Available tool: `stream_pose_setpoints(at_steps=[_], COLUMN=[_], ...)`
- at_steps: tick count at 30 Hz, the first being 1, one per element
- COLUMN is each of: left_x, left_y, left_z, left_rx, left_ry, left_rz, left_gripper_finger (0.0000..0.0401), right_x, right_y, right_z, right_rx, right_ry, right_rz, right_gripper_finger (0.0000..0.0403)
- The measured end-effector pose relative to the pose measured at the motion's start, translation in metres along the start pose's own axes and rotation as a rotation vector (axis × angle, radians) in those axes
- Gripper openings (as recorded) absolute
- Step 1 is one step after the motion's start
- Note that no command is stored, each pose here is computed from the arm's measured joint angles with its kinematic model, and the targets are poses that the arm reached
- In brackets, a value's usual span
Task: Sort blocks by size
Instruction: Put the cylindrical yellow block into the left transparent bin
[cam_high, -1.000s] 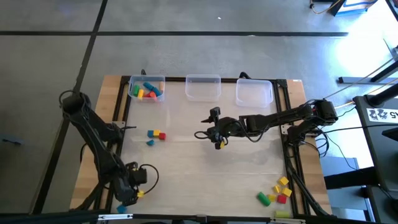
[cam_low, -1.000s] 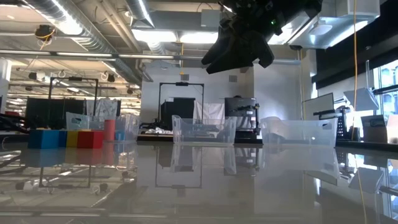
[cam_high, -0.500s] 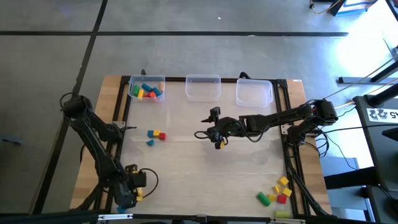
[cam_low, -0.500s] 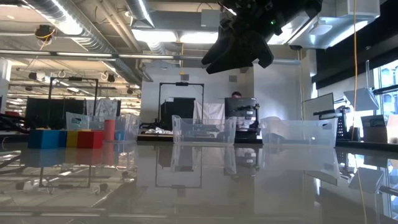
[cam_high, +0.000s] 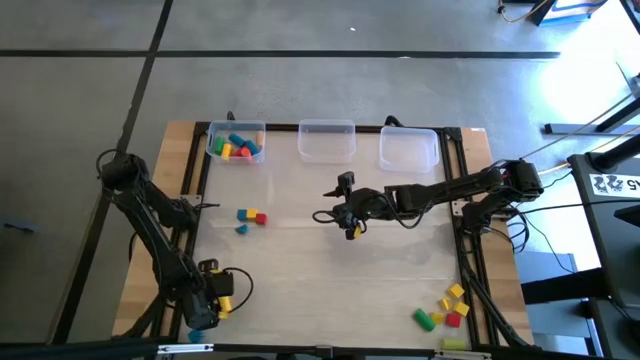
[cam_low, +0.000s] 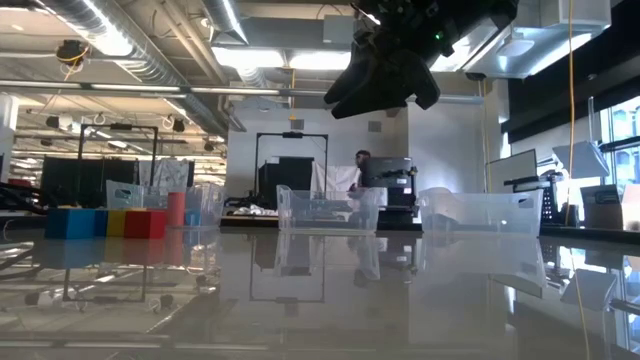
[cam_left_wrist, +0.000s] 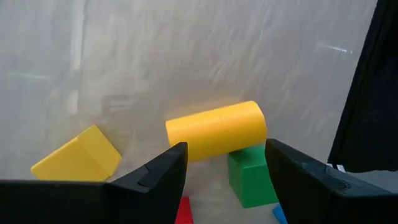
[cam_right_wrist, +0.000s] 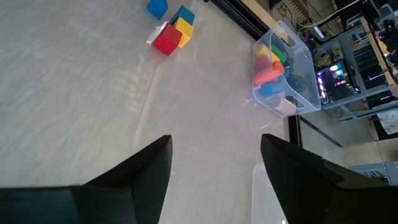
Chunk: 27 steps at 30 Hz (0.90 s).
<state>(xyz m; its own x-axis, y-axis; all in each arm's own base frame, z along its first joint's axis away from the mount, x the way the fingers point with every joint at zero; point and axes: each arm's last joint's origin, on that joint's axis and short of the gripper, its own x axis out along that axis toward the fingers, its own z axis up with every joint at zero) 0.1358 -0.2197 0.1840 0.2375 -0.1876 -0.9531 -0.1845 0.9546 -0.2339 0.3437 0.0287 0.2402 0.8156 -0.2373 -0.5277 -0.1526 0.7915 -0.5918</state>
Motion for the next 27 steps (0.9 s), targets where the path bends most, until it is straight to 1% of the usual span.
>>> stream_pose_setpoints(at_steps=[2, 5, 7, 12, 14, 17, 20, 27], left_x=[0.000, 0.000, 0.000, 0.000, 0.000, 0.003, 0.008, 0.027], left_y=[0.000, 0.001, 0.003, 0.004, 0.003, 0.003, 0.003, 0.002], left_z=[0.000, 0.001, 0.003, 0.004, 0.004, 0.005, 0.006, 0.012], left_rx=[0.012, 0.099, 0.195, 0.499, 0.584, 0.674, 0.763, 0.871], left_ry=[0.000, -0.002, -0.007, -0.008, -0.008, -0.008, -0.020, -0.015], left_rz=[0.000, 0.004, 0.020, 0.031, 0.029, 0.037, 0.082, 0.137], left_gripper_finger=[0.0211, 0.0211, 0.0211, 0.0211, 0.0211, 0.0211, 0.0211, 0.0211], right_x=[0.000, 0.000, 0.000, 0.000, 0.000, 0.000, 0.000, 0.000], right_y=[0.000, 0.000, 0.000, 0.000, 0.000, 0.000, 0.000, 0.000], right_z=[0.000, 0.000, 0.000, 0.000, 0.000, 0.000, 0.000, 0.000], right_rx=[0.000, 0.000, 0.000, 0.000, 0.000, 0.000, 0.000, 0.000], right_ry=[0.000, 0.000, 0.000, 0.000, 0.000, 0.000, 0.000, 0.000], right_rz=[0.000, 0.000, 0.000, 0.000, 0.000, 0.000, 0.000, 0.000], right_gripper_finger=[0.0250, 0.0250, 0.0250, 0.0250, 0.0250, 0.0250, 0.0250, 0.0250])
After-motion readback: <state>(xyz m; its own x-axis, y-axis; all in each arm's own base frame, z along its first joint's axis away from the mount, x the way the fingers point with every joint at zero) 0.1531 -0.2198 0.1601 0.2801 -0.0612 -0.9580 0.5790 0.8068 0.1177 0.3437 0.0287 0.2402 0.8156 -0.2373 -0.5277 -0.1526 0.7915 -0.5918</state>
